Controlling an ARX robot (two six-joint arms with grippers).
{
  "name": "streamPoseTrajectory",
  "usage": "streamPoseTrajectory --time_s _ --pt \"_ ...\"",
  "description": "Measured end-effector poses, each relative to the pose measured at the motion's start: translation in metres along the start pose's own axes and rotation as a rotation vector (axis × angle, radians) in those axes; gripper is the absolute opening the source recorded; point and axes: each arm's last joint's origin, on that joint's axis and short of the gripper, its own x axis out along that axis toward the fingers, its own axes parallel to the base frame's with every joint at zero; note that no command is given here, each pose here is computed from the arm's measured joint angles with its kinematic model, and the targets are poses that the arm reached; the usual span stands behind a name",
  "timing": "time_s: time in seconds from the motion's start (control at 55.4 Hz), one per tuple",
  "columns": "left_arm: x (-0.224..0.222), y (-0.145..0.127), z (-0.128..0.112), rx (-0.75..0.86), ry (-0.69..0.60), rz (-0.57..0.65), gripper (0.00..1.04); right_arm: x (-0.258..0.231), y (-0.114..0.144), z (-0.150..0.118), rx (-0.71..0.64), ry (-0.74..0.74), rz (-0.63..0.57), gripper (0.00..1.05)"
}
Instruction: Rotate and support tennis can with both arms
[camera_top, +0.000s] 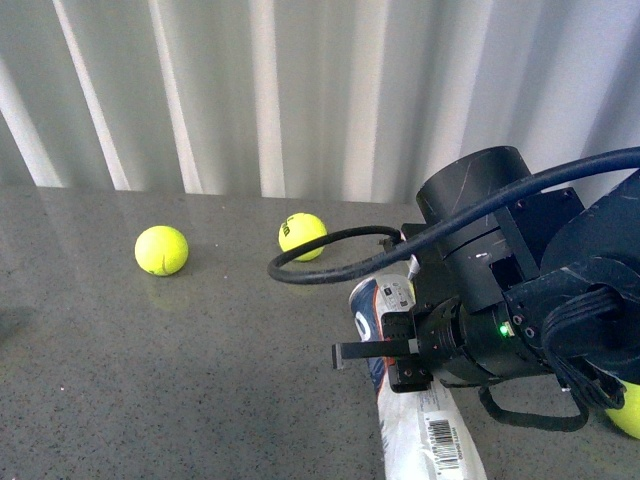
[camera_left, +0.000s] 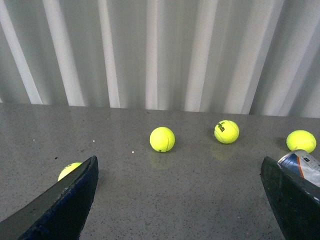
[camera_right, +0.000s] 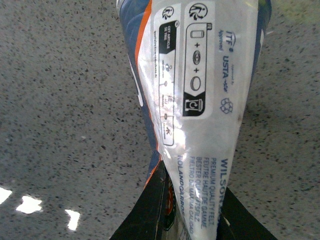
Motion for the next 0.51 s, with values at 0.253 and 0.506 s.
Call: streamPoseTrajectory --time_s 0.253,0.506 --pt "0.0 0.0 0.0 0.0 0.0 0.0 0.98 -0.018 0.001 -0.003 -0.256 -0.129 -0.129 0.12" --pt "0.0 0.0 0.0 0.0 0.0 0.0 0.98 -0.04 0.005 -0.006 -0.719 -0.393 -0.252 0.12"
